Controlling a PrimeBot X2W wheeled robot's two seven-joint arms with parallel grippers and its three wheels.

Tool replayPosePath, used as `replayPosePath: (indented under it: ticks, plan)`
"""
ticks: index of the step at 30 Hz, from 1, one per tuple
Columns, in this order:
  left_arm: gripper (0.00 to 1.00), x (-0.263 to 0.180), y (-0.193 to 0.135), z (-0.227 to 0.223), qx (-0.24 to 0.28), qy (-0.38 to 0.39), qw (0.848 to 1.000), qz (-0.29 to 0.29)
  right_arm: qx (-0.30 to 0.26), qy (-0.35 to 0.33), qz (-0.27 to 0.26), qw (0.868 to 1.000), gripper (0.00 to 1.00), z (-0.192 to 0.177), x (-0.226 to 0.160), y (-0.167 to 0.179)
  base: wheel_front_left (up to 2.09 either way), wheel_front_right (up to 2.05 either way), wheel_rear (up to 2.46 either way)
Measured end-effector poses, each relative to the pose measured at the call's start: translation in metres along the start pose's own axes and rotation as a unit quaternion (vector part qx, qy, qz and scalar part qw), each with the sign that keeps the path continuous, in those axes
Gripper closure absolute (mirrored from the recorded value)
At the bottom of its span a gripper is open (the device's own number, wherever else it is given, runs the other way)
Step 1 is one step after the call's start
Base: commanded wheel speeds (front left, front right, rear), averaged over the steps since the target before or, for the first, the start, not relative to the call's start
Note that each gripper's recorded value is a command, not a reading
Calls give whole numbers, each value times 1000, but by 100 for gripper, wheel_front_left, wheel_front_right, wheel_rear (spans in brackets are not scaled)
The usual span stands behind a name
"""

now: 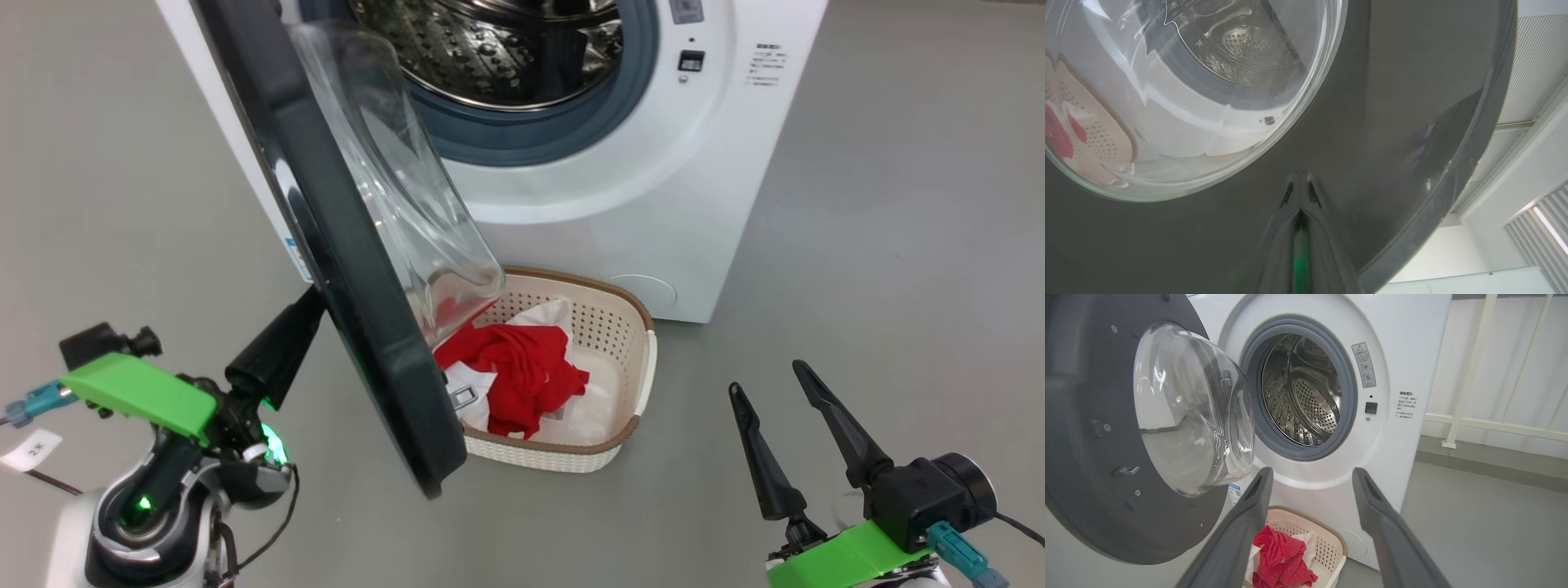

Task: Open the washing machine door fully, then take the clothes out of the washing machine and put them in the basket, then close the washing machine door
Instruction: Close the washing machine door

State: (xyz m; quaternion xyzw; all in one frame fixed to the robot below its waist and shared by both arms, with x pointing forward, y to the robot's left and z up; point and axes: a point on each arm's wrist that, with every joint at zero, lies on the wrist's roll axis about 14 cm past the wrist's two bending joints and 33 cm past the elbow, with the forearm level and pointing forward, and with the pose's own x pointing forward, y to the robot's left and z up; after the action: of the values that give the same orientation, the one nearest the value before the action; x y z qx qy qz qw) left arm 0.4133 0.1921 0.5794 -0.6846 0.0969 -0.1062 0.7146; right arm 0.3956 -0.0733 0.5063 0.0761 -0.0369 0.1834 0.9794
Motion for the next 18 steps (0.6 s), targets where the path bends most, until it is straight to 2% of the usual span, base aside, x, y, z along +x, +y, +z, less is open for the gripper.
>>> replayPosePath:
  ticks: [18]
  plan:
    - [100,55,2,-37,-31,59,998,-19,2,8,-52,999,0,-4,-14,-32,0,0,0]
